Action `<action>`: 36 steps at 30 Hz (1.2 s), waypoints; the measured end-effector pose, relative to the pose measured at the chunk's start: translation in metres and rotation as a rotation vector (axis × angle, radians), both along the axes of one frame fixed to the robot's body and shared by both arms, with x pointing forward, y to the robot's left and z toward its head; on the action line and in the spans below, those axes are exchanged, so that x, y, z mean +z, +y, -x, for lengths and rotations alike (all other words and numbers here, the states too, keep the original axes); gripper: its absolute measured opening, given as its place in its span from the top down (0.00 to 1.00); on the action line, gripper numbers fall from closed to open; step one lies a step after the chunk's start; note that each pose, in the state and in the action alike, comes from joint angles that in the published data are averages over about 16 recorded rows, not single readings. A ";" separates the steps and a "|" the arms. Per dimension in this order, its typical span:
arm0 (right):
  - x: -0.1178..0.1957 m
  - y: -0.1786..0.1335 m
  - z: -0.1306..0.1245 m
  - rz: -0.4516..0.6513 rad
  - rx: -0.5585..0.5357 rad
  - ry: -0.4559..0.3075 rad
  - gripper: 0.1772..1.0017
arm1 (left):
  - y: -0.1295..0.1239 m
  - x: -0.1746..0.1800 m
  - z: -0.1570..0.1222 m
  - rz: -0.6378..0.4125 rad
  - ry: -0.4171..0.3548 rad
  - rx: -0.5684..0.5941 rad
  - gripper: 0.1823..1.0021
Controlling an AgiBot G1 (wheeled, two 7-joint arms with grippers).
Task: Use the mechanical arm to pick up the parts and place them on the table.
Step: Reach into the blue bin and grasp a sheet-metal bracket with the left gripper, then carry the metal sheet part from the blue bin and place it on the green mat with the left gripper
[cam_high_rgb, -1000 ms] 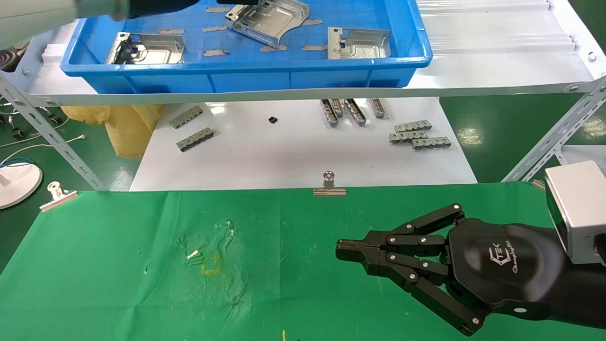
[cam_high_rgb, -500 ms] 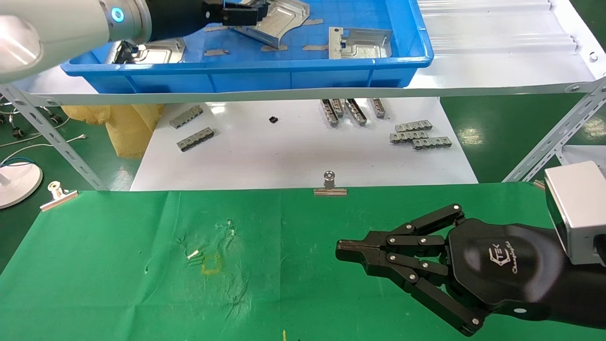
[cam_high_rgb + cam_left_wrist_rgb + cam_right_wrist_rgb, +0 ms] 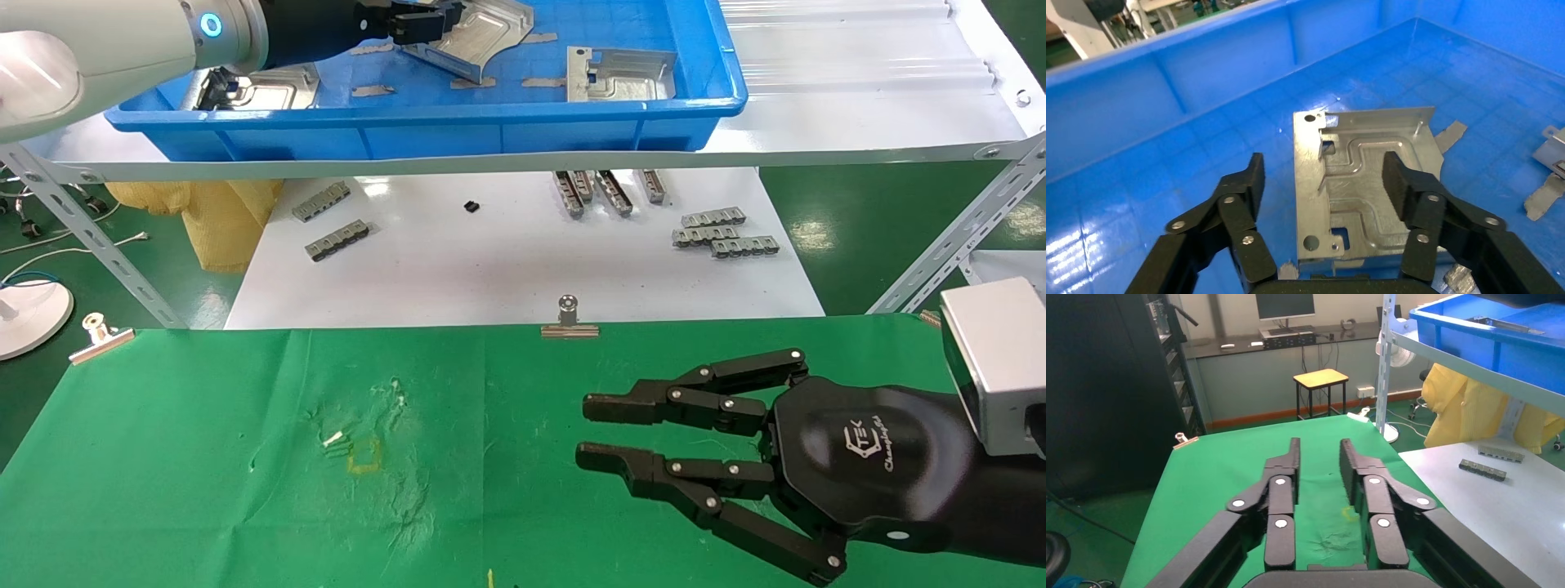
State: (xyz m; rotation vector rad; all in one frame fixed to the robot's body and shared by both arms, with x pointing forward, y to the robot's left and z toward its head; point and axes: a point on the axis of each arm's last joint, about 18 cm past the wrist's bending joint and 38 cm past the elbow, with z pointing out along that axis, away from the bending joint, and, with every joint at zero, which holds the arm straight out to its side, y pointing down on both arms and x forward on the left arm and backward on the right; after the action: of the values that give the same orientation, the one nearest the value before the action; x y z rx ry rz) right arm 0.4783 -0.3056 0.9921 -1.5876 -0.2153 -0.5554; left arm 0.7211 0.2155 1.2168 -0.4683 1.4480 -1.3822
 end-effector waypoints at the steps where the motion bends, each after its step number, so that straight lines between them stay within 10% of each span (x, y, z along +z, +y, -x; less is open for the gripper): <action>1: 0.000 0.000 0.000 0.000 0.000 0.000 0.84 | 0.000 0.000 0.000 -0.007 -0.003 0.003 0.27; 18: 0.000 0.000 0.000 0.000 0.000 0.000 0.41 | 0.001 -0.001 -0.002 -0.056 -0.017 0.034 0.75; 36: 0.000 0.000 0.000 0.000 0.000 0.000 0.05 | 0.005 0.040 0.032 -0.104 -0.132 -0.048 0.88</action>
State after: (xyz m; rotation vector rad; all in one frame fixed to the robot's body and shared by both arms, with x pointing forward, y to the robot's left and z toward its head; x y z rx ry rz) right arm 0.4783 -0.3056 0.9921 -1.5876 -0.2153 -0.5554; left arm 0.6892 0.2207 1.2572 -0.2714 1.4229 -1.3427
